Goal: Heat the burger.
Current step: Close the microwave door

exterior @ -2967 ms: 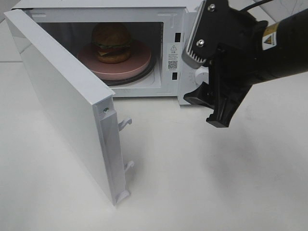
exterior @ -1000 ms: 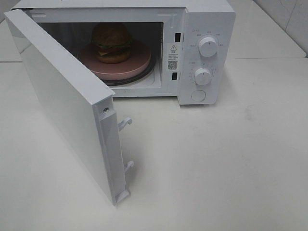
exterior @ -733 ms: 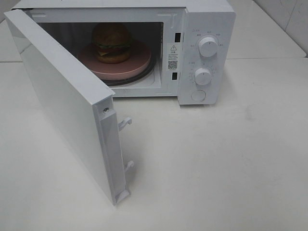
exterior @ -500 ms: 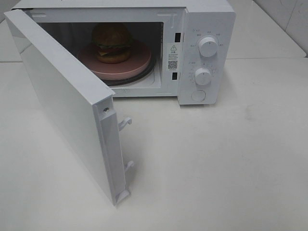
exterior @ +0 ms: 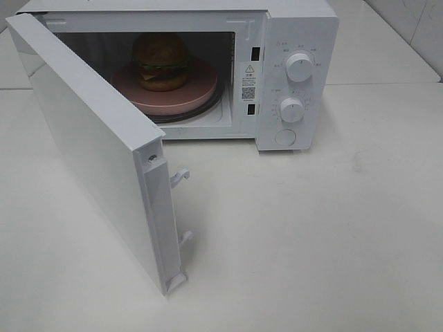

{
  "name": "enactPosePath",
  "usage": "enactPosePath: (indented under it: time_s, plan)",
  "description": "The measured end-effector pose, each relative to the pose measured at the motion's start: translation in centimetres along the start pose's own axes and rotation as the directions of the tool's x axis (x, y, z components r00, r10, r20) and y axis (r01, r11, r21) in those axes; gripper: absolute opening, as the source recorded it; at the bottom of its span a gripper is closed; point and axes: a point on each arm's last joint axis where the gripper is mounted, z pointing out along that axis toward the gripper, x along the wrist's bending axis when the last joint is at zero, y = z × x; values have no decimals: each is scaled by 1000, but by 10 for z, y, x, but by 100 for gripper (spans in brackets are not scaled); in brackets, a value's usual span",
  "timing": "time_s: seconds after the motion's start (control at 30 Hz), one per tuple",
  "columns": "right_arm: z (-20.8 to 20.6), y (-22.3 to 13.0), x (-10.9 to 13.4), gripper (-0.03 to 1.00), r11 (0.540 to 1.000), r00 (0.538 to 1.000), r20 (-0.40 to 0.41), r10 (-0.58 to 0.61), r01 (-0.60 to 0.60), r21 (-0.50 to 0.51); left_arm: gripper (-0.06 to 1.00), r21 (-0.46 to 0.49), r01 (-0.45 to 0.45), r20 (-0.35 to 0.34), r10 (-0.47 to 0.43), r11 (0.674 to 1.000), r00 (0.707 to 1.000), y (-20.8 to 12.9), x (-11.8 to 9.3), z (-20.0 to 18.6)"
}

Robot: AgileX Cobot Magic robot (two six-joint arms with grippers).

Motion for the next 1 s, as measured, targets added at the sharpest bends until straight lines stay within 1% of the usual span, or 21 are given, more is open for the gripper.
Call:
enactPosePath:
  time_s: [1.0]
  plan:
    - [0,0,0,77,1000,1000,0,3,-3,0,97,0,0,0,0,1000,1000,0,0,0]
